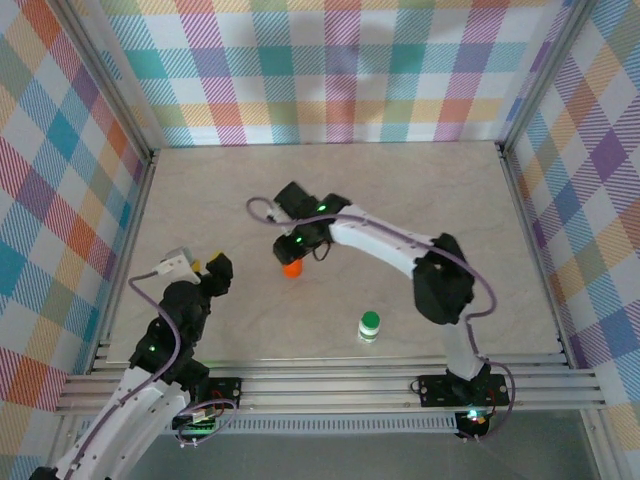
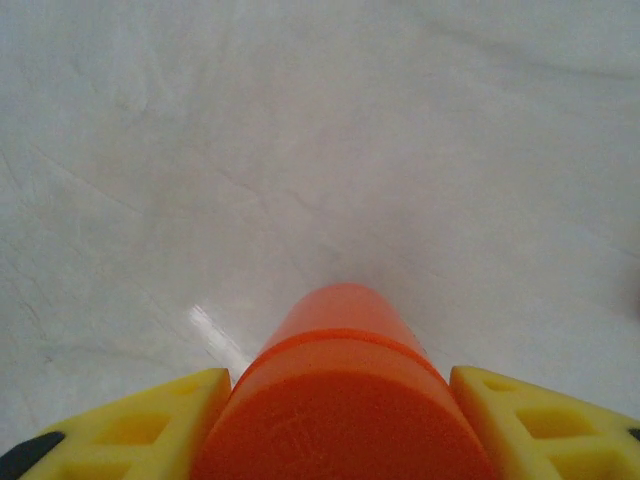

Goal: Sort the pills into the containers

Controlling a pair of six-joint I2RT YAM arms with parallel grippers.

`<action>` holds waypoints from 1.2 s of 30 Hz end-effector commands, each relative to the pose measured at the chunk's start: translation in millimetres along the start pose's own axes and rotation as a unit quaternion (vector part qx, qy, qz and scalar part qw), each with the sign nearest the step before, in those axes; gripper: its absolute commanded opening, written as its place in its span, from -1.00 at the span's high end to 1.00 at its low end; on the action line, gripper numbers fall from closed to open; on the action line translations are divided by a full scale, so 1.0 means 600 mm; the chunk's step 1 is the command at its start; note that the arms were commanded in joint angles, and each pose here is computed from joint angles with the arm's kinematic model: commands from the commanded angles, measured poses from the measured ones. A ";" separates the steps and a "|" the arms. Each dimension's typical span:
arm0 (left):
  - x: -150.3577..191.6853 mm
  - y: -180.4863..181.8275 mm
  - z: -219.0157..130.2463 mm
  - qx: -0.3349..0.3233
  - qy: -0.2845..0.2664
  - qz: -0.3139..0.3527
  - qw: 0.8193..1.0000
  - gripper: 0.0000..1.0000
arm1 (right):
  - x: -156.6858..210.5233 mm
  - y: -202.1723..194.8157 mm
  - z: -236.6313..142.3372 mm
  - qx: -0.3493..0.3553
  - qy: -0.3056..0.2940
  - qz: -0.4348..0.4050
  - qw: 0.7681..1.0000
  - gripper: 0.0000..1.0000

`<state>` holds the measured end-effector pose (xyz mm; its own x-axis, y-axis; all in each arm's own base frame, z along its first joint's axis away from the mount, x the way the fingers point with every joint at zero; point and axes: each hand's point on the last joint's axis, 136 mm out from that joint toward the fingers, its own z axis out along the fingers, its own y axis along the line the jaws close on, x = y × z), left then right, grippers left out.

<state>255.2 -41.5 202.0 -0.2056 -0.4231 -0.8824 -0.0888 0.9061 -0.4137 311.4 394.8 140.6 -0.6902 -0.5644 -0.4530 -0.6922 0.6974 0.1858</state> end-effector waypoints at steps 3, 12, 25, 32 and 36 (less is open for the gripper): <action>-0.015 -0.112 0.046 0.117 0.023 0.025 0.993 -0.31 | -0.025 -0.062 -0.113 -0.027 -0.069 0.063 0.995 0.10; 0.056 -0.302 0.095 0.375 0.114 0.200 0.898 -0.21 | 0.008 -0.122 -0.199 -0.009 -0.112 0.018 0.994 0.11; 0.150 -0.369 0.073 0.557 0.133 0.279 0.771 -0.22 | 0.021 -0.046 -0.257 -0.151 -0.182 -0.066 0.969 0.09; 0.170 -0.388 0.049 0.594 0.130 0.307 0.732 -0.20 | 0.023 -0.015 -0.268 -0.208 -0.190 -0.078 0.956 0.08; 0.169 -0.392 0.047 0.596 0.131 0.312 0.728 -0.18 | 0.028 -0.004 -0.271 -0.229 -0.189 -0.082 0.951 0.08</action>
<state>291.1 -285.6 186.8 -0.1211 0.2392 -0.9634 0.9562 0.2888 -0.0485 287.2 297.8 249.0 -0.5666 -0.4118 -0.7137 -0.8084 0.4456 0.3847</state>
